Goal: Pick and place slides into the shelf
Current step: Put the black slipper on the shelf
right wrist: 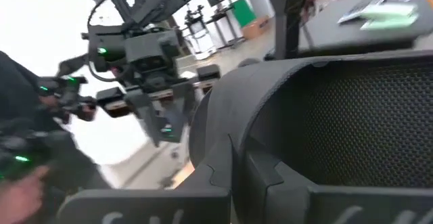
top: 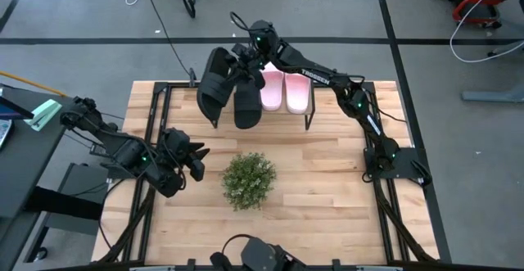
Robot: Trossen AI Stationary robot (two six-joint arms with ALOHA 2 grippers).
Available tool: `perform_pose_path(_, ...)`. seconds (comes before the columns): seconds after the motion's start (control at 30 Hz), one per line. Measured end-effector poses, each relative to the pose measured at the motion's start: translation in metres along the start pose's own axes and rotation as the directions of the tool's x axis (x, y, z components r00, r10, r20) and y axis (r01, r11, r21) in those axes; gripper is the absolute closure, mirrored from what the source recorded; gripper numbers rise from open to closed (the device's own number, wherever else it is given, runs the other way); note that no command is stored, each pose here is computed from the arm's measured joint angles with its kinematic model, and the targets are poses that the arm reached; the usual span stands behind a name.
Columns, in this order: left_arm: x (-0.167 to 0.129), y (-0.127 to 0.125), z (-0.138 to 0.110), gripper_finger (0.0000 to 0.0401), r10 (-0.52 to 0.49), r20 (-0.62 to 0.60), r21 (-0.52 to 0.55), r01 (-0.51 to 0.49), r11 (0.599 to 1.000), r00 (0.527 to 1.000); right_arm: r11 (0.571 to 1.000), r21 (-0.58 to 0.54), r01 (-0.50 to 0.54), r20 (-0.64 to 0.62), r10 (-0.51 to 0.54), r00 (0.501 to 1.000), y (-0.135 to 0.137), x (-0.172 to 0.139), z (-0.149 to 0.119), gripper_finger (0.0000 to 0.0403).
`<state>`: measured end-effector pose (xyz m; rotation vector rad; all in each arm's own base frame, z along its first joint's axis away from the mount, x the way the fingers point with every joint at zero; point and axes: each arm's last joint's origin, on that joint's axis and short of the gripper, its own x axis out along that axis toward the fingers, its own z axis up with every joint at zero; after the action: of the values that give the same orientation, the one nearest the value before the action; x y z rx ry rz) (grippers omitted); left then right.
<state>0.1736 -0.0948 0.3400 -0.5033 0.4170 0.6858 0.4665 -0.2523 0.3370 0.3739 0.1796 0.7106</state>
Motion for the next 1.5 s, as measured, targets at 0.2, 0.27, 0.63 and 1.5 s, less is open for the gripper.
perform_pose_path(0.2, 0.0, 0.0, 0.0, 0.0267, 0.001, -0.001, 0.001, -0.001, 1.0, 1.0, 0.998, -0.054, 0.044, 0.008, -0.044, 0.999, -0.001, -0.001, -0.001, 0.0392)
perform_pose_path(0.27, 0.0, 0.0, 0.0, 0.0264, 0.001, -0.001, 0.001, -0.001, 1.0, 1.0, 0.997, -0.057, 0.046, -0.003, -0.046, 0.999, -0.003, -0.001, -0.004, 0.0392)
perform_pose_path(0.63, 0.0, 0.0, 0.0, 0.0272, 0.001, -0.001, 0.001, -0.001, 1.0, 1.0, 0.998, -0.014, 0.064, -0.032, -0.065, 0.997, -0.006, -0.006, -0.012, 0.0392)
perform_pose_path(1.5, -0.003, 0.028, 0.02, 0.0184, 0.184, 0.431, -0.593, 0.124, 0.795, 0.883, 0.968, -0.144, 0.204, 0.008, -0.205, 0.979, 0.027, -0.006, 0.018, 0.0392)
